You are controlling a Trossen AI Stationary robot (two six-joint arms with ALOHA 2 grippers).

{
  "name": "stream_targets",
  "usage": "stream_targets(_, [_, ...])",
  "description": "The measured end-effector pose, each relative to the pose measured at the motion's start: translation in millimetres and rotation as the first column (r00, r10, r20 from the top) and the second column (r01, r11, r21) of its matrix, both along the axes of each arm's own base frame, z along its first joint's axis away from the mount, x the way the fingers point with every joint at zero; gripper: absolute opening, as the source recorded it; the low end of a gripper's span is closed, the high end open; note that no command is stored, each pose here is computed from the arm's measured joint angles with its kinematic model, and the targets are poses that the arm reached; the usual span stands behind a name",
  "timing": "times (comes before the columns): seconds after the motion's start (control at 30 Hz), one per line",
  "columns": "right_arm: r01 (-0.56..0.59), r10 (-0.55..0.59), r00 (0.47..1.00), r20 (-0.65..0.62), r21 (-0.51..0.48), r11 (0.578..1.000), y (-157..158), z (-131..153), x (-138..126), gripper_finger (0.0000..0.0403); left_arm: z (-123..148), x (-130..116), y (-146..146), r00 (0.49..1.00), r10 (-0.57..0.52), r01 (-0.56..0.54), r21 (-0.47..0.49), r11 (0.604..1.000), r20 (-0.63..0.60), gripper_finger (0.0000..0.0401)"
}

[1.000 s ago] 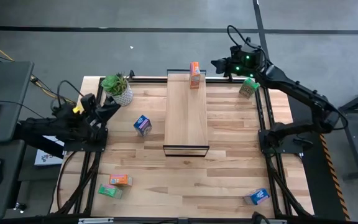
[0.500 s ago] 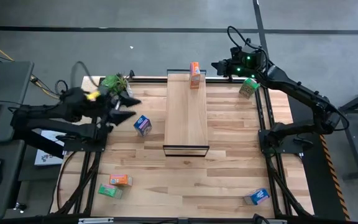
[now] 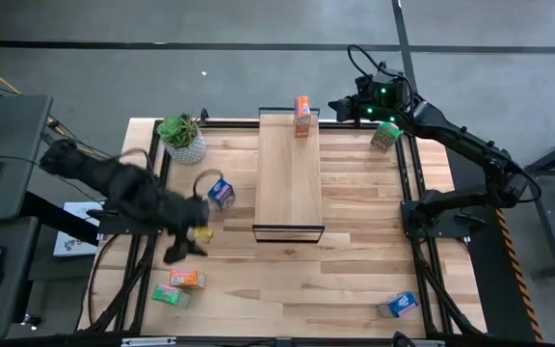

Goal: Stack cereal on shelf
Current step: Put the orange cereal box on the shelf aligned with the other orange cereal box

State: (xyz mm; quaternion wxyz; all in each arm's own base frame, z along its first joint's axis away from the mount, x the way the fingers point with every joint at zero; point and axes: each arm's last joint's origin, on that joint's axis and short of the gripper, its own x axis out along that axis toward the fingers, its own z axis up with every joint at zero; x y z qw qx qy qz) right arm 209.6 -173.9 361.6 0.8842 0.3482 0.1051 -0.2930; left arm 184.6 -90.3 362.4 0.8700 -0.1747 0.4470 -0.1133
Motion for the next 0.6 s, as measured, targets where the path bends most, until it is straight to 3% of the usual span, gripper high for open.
stream_targets(0.2, [-0.025,0.024,0.998,-0.058,-0.023,0.999,1,-4,-1,0.0000,-31,-1,-59,0.991,-0.074,0.093,0.180,0.979,-0.110,0.0257])
stream_targets(0.33, [-0.023,0.020,0.996,-0.093,-0.037,0.999,1,-5,-2,0.0000,-50,-3,-88,0.981,-0.109,0.146,0.232,0.962,-0.163,0.0257])
stream_targets(0.6, [-0.003,-0.002,0.993,-0.115,-0.046,0.999,1,-7,-3,0.0000,-88,-20,-109,0.949,-0.071,0.165,0.292,0.942,-0.308,0.0257])
